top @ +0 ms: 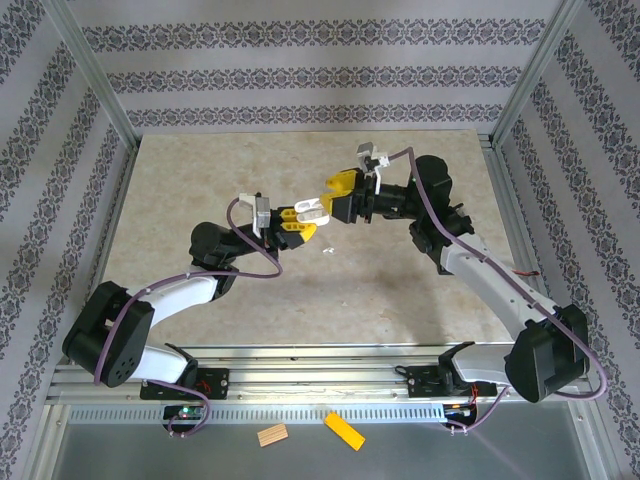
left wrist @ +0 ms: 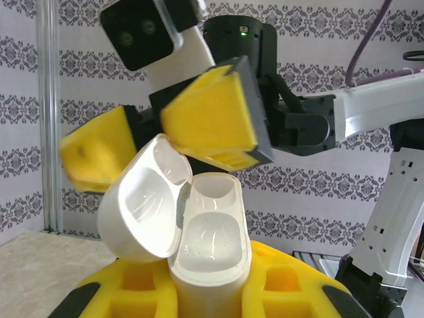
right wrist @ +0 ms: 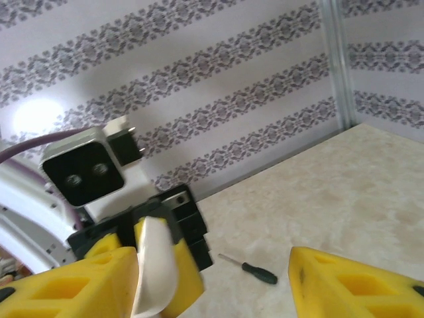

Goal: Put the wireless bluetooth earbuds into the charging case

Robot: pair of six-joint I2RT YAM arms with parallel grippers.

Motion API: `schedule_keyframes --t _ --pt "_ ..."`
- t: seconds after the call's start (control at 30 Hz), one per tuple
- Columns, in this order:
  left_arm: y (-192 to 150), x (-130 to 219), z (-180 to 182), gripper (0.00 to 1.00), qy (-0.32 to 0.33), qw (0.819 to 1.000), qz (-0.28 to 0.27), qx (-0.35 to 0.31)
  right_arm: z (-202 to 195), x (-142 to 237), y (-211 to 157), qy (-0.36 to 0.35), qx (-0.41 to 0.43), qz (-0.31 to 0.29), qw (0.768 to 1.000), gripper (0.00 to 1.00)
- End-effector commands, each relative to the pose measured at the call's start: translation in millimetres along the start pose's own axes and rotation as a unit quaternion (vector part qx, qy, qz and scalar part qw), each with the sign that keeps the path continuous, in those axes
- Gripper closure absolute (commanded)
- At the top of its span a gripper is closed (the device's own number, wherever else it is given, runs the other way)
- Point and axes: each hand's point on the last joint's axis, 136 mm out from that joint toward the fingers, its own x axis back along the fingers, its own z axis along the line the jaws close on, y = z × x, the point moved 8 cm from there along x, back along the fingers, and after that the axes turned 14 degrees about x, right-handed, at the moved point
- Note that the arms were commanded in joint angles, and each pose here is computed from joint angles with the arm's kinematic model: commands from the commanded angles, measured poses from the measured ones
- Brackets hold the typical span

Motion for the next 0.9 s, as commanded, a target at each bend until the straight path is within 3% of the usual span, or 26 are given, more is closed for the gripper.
schedule_keyframes --t 0.0,0.17,0.37,0.53,0.7,0.8,0.87 --pt "5 1 -12 0.99 -0.025 0.999 -0.005 -0.042 -13 0 7 -0.036 -0.011 -0.007 0.999 0.35" --pt "4 5 -4 0.99 0.021 0.998 -0.01 -0.057 -7 3 12 -0.021 -0.001 -0.015 1.0 0.16" --pt "-7 16 16 0.99 0.124 0.988 -0.002 -0.088 6 13 18 -0.029 0.012 -0.027 0.999 0.05" --pt "-17 31 33 1.0 0.197 0.974 0.008 -0.114 4 25 13 -0.095 0.011 -0.03 0.995 0.03" --pt "-19 42 41 1.0 0.268 0.953 0.013 -0.14 -26 35 -18 -0.206 -0.065 0.001 0.976 0.07" --pt "-20 48 43 1.0 0.294 0.944 0.011 -0.148 -45 36 -47 -0.264 -0.121 0.064 0.955 0.09" --pt "-23 51 46 1.0 0.31 0.939 0.012 -0.148 -59 36 -72 -0.311 -0.18 0.129 0.924 0.11"
